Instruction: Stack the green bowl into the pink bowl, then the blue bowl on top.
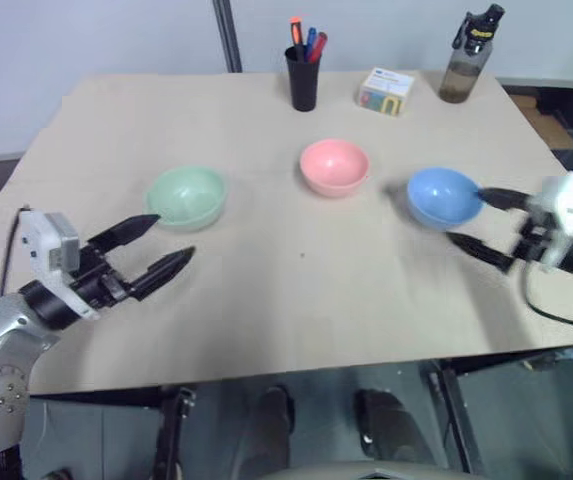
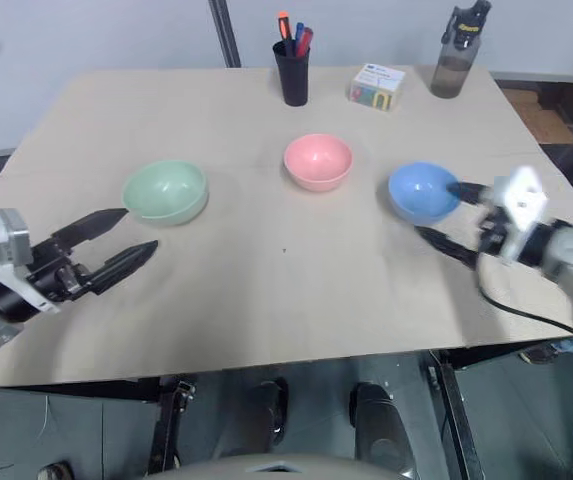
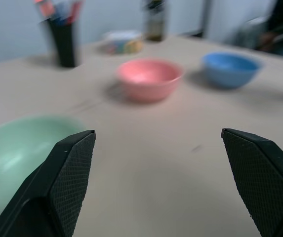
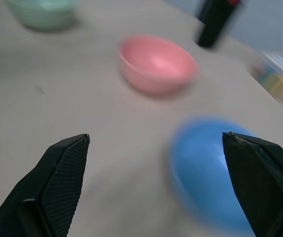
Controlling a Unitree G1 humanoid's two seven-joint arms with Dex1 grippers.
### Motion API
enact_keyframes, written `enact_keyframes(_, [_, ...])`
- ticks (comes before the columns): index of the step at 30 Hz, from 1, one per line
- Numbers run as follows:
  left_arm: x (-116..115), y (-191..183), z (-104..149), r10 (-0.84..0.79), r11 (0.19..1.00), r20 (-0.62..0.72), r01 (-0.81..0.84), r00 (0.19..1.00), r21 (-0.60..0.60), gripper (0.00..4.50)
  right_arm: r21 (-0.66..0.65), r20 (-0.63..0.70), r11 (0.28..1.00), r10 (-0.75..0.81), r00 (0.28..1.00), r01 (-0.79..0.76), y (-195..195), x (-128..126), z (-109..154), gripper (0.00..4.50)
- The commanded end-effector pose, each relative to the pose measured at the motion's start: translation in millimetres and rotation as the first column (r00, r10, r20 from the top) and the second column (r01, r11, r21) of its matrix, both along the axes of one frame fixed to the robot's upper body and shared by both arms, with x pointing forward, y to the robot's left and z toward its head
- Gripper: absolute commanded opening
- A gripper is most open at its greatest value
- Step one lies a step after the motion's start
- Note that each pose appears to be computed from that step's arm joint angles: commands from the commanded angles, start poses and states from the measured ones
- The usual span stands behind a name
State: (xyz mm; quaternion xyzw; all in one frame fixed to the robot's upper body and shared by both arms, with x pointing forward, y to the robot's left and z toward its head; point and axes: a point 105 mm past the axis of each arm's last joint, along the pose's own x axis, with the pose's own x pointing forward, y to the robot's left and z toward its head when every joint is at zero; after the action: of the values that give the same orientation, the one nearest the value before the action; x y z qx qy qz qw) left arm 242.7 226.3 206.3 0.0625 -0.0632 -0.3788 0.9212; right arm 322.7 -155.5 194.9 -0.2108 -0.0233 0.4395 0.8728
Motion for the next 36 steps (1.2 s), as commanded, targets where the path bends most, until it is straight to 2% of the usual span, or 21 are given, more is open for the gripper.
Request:
enact_keyframes(1, [-5,-11,8,-0.032,0.999,0.033,0.033,0.999,-0.02,4.32,-0.079,0.064,0.994,0.08,0.995,-0.075,38,21,-2,4.5])
enact_keyframes(4, [-8,-13,7,-0.028,0.999,0.027,0.029,0.999,-0.021,4.32,-0.176,0.149,0.978,0.137,0.979,-0.11,76,50,-8,4.5])
enact_keyframes(6, [-13,-12,5,-0.012,1.0,0.023,0.012,1.0,-0.01,4.32,-0.169,0.168,0.978,0.149,0.974,-0.12,108,72,-5,4.5])
enact_keyframes(7, [-16,-11,6,0.0,1.0,0.024,0.001,1.0,-0.013,4.32,-0.208,0.189,0.97,0.166,0.968,-0.126,123,80,-6,4.5])
enact_keyframes(10, [-23,-8,7,0.033,0.999,0.028,-0.033,0.999,-0.016,4.32,-0.275,0.203,0.953,0.184,0.962,-0.125,142,95,-11,4.5])
enact_keyframes(11, [-26,-8,6,0.045,0.999,0.027,-0.044,0.999,-0.017,4.43,-0.292,0.206,0.949,0.184,0.961,-0.119,146,99,-13,4.25])
enact_keyframes(12, [-28,-8,6,0.053,0.998,0.026,-0.052,0.998,-0.018,4.5,-0.305,0.211,0.945,0.185,0.96,-0.115,148,101,-14,3.77])
enact_keyframes(14, [-34,-8,5,0.07,0.997,0.022,-0.07,0.997,-0.023,4.5,-0.334,0.216,0.937,0.182,0.959,-0.102,151,105,-17,3.25])
enact_keyframes(15, [-37,-8,4,0.079,0.997,0.021,-0.079,0.997,-0.024,4.5,-0.355,0.22,0.93,0.18,0.959,-0.093,151,107,-19,2.65])
enact_keyframes(16, [-39,-8,4,0.088,0.996,0.02,-0.088,0.996,-0.025,4.5,-0.374,0.219,0.923,0.183,0.958,-0.091,151,108,-21,2.65])
enact_keyframes(17, [-41,-7,4,0.096,0.995,0.019,-0.096,0.995,-0.026,4.5,-0.383,0.216,0.919,0.183,0.959,-0.089,151,109,-22,2.25])
enact_keyframes(18, [-42,-7,4,0.101,0.995,0.019,-0.1,0.995,-0.028,4.5,-0.388,0.215,0.917,0.184,0.959,-0.089,151,109,-23,1.62])
enact_keyframes(19, [-43,-7,4,0.106,0.994,0.02,-0.106,0.994,-0.029,4.5,-0.391,0.216,0.917,0.181,0.96,-0.085,151,110,-22,1.5])
enact_keyframes(20, [-43,-7,4,0.112,0.993,0.021,-0.111,0.994,-0.03,4.5,-0.398,0.219,0.914,0.179,0.959,-0.08,150,111,-22,0.94])
enact_keyframes(21, [-44,-7,4,0.116,0.993,0.023,-0.115,0.993,-0.031,4.5,-0.405,0.225,0.911,0.177,0.958,-0.074,150,112,-21,0.68])
enact_keyframes(22, [-44,-7,4,0.118,0.993,0.023,-0.117,0.993,-0.032,4.5,-0.413,0.235,0.909,0.175,0.956,-0.065,150,113,-19,0.19])
enact_keyframes(27, [-41,-9,3,0.123,0.992,0.023,-0.122,0.992,-0.038,4.5,-0.45,0.286,0.892,0.193,0.939,-0.046,150,114,-14,0.08])
enact_keyframes(30, [-39,-8,2,0.125,0.992,0.023,-0.124,0.992,-0.039,4.5,-0.422,0.281,0.903,0.22,0.934,-0.086,152,111,-7,0.08])
enact_keyframes(33, [-38,-8,2,0.123,0.992,0.024,-0.122,0.992,-0.042,4.5,-0.36,0.183,0.891,0.359,0.915,-0.278,157,90,-5,0.08])
enact_keyframes(36, [-34,-4,0,0.133,0.99,0.007,-0.132,0.991,-0.045,4.5,-0.315,0.07,0.803,0.552,0.831,-0.506,161,50,-12,0.08])
